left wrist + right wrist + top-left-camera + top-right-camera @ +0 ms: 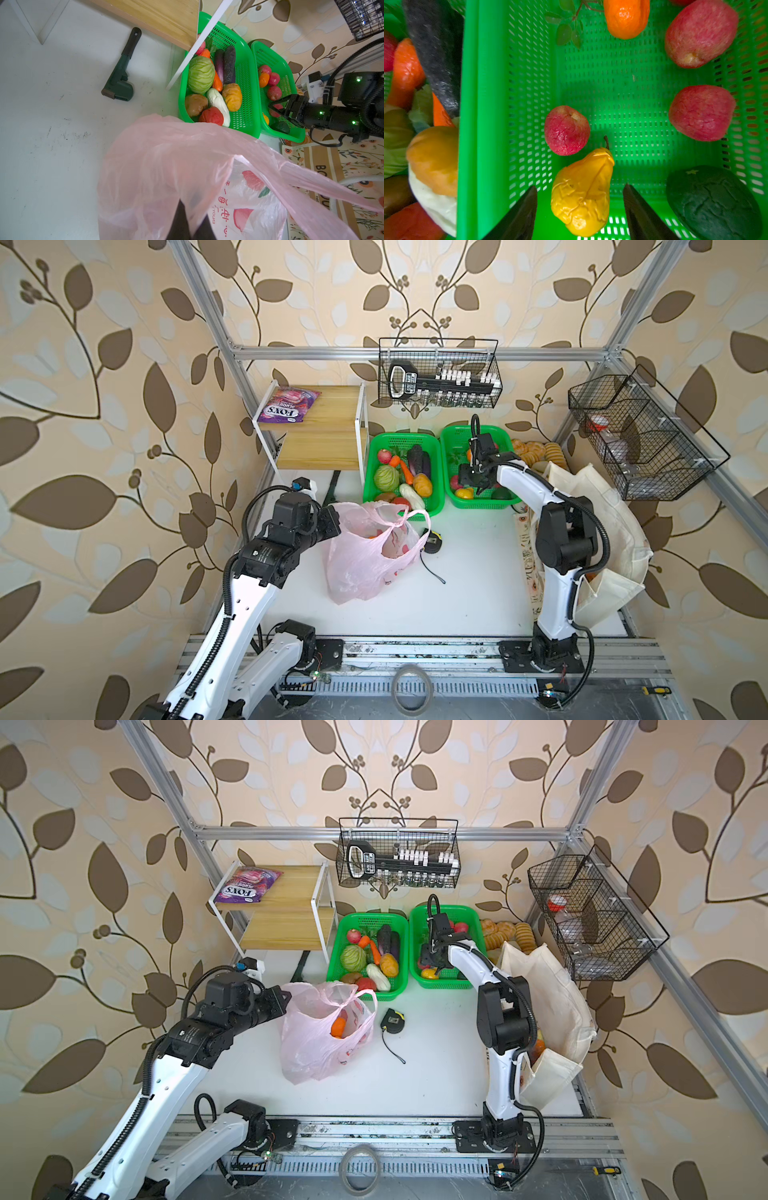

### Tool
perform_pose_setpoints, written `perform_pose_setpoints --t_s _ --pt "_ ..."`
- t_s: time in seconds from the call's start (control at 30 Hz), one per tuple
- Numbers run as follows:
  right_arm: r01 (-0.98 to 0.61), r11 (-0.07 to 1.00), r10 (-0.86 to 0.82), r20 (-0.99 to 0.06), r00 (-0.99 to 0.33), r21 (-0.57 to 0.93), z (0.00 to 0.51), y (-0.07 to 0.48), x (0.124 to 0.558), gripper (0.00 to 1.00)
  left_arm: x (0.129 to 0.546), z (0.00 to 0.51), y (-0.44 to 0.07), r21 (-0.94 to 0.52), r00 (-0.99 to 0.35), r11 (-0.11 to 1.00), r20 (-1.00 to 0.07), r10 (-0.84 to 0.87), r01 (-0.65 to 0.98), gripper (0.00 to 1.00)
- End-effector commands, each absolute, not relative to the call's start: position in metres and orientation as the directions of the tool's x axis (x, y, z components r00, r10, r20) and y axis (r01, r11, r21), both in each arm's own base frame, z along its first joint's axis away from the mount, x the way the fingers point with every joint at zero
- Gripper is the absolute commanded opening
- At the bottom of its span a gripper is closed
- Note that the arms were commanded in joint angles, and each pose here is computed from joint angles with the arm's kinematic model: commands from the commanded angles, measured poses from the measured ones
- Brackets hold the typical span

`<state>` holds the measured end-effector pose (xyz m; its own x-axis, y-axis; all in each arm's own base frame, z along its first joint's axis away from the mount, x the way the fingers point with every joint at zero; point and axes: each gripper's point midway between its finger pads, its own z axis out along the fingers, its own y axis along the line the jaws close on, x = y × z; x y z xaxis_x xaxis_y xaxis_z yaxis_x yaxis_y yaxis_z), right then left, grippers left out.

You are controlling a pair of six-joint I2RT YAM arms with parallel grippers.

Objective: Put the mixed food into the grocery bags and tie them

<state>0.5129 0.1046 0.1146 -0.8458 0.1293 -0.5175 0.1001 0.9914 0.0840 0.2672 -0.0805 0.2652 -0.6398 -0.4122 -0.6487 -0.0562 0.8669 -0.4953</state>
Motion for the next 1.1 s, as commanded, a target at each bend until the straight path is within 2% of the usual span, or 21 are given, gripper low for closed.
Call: perform_pose_setpoints --t_s 0.0,0.17,0.47,0.73,1.07 --pt "0.062 0.997 0.074 -0.413 -0.908 0.042 0.092 0.105 0.502 0.69 0.273 0.269 -0.077 -0.479 -0.614 0.877 -0.678 -0.403 -0.045 0.0" --pt "0.055 0.998 0.053 -0.361 -0.931 0.005 0.071 0.1 0.502 0.72 0.273 0.266 -0.077 -0.477 -0.618 0.877 -0.676 -0.402 -0.048 0.0" --pt "0.055 0.998 0.063 -0.283 -0.957 0.035 0.036 0.097 0.503 0.69 0.275 0.268 -0.078 -0.48 -0.618 0.876 -0.676 -0.401 -0.044 0.0" --pt "0.073 0.995 0.093 -0.357 -0.929 0.069 0.062 0.089 0.516 0.51 0.277 0.27 -0.079 -0.488 -0.618 0.871 -0.672 -0.408 -0.044 0.0" --pt "0.064 0.988 0.13 -0.539 -0.832 0.141 0.154 0.093 0.503 0.49 0.276 0.27 -0.081 -0.507 -0.621 0.86 -0.66 -0.424 -0.049 0.0"
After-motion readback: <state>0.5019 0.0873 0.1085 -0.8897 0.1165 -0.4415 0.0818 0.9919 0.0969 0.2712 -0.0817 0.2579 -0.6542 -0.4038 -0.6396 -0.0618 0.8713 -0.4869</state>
